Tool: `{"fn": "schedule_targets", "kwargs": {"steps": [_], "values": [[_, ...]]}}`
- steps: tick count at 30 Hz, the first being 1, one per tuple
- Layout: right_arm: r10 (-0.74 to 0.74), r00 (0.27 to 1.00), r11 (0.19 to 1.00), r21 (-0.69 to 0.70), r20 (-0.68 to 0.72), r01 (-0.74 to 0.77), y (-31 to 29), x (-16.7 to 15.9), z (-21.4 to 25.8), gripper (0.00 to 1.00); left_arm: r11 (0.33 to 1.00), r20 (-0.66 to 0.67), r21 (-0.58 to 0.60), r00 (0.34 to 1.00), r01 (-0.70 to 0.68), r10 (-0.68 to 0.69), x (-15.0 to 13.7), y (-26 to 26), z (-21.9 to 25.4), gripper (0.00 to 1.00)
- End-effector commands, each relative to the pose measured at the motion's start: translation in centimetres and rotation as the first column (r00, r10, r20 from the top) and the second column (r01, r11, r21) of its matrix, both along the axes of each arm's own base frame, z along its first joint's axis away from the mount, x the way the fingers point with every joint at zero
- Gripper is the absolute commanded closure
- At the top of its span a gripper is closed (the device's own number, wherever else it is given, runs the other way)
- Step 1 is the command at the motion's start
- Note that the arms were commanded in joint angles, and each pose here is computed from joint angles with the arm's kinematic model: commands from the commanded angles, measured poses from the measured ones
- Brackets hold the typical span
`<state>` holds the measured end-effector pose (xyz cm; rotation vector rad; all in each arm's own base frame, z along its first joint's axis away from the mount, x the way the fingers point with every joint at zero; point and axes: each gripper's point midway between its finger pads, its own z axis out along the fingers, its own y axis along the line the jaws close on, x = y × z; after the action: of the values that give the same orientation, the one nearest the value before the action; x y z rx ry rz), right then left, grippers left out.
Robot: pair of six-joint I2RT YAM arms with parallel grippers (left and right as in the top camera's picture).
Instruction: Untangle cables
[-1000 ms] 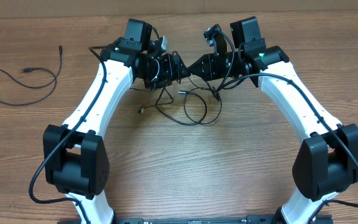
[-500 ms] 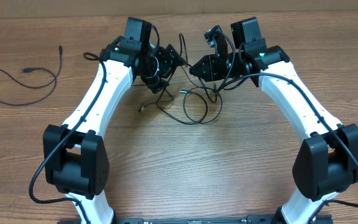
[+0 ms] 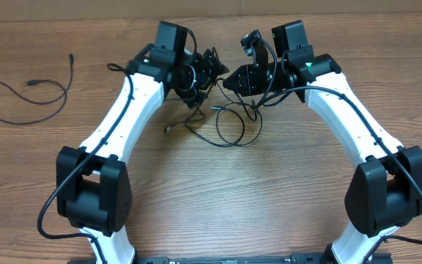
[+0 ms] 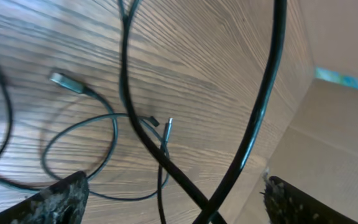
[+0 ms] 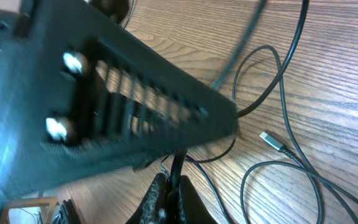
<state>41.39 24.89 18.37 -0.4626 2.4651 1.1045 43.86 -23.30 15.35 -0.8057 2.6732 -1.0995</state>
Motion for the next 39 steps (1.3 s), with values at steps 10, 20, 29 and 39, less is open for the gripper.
{"fn": "schedule_targets", "kwargs": {"steps": [10,20,29,39], "values": [[0.014,0.999,1.000,0.003,-0.036,-0.014,0.2,-0.9,0.0,0.96,1.000,-0.012,0.002,1.000,0.002,-0.002,0.4,-0.8,-2.1,0.96],[0.013,0.997,1.000,-0.009,-0.075,-0.013,0.0,-1.5,-0.5,0.86,1.000,0.075,-0.024,0.997,0.002,0.000,2.1,-0.8,-1.0,0.96],[-0.025,0.996,1.000,-0.014,-0.089,0.024,-1.6,-0.9,-0.6,0.80,0.959,0.164,-0.132,0.960,0.250,-0.227,0.4,-1.6,1.0,0.73],[-0.217,0.969,0.944,-0.278,-0.115,0.178,-7.3,-0.2,-4.2,0.09,0.934,0.029,0.204,0.952,0.294,-0.306,-2.9,0.8,-4.3,0.64]]}}
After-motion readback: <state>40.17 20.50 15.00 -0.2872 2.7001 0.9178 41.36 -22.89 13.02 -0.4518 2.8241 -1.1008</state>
